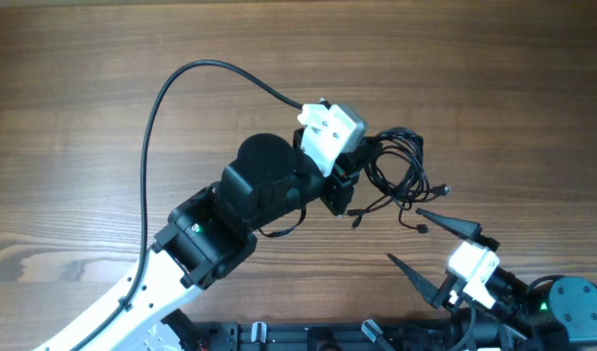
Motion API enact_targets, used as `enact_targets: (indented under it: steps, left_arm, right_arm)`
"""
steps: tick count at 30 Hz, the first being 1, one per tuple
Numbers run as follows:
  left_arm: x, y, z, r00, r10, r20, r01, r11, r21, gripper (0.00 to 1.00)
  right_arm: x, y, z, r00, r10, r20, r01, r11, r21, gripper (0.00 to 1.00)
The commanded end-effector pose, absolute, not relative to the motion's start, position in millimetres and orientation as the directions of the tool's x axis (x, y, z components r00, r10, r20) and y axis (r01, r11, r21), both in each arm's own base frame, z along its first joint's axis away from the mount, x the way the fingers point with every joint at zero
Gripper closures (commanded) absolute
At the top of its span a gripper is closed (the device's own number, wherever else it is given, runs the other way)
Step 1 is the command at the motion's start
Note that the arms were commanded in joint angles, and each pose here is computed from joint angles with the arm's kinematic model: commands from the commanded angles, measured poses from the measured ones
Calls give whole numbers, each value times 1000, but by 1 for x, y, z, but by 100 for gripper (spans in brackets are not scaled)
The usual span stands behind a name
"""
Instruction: Untangle cables
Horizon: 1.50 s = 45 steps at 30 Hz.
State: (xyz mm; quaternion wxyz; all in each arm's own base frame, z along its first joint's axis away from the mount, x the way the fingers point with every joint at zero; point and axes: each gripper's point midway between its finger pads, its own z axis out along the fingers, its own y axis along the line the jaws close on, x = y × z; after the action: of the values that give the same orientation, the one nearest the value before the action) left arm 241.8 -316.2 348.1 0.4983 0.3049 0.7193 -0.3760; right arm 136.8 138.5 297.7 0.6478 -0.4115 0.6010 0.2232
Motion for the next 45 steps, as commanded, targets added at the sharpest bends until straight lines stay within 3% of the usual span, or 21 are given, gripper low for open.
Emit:
enact_targets:
  steps: [1,5,10,12,17,20,22,25,27,30,33,34,37,40,42,45]
  left_arm:
    - [221,-325,361,-286,72,-955,878,418,-231,96]
    - [204,-332,365,-285,82,-955,917,314,-247,96]
    - [201,-334,369,-281,72,-957,923,295,-248,96]
    - [197,-335,371,-279,70,-958,929,272,-250,96]
    - [186,-338,375,-272,72,-960,947,200,-253,96]
    - [176,-340,377,-271,80,-959,955,145,-257,96]
    - [171,-340,379,-266,80,-961,960,112,-257,96]
    - [171,-341,381,-258,71,-964,962,112,-249,96]
    - [181,-339,381,-256,59,-965,955,168,-243,96]
    - [226,-326,378,-309,-18,-951,860,422,-288,96]
    - [275,-289,363,-416,-164,-894,613,675,-410,96]
    - [283,-279,356,-438,-192,-878,553,713,-432,96]
    - [299,-253,333,-507,-220,-833,423,779,-463,96]
    - [305,-238,319,-550,-224,-805,367,800,-474,96]
    - [299,-246,320,-564,-199,-801,414,771,-483,96]
    - [289,-259,324,-544,-114,-831,523,728,-443,96]
  right_arm:
    - [137,136,305,233,-239,-943,-751,571,-331,39]
    - [139,134,304,226,-243,-943,-741,585,-328,47]
    - [143,130,301,198,-251,-947,-727,610,-314,76]
    - [149,125,298,172,-260,-950,-704,643,-303,79]
    - [156,118,297,134,-251,-959,-672,688,-274,75]
    - [157,118,297,128,-246,-961,-672,691,-266,64]
    - [158,116,297,122,-247,-961,-666,698,-264,65]
    - [164,113,293,80,-234,-969,-657,718,-228,92]
    - [165,113,291,46,-216,-975,-657,729,-192,95]
    - [162,115,284,-19,-173,-985,-676,728,-115,95]
    - [144,133,290,16,-148,-989,-773,625,-106,95]
    - [141,136,294,28,-134,-991,-789,606,-105,95]
    - [140,138,322,49,-30,-998,-796,603,-57,95]
    - [162,118,335,-36,122,-992,-683,722,114,95]
    - [183,90,327,-124,254,-959,-506,815,282,95]
    - [200,50,298,-222,489,-844,-199,824,530,95]
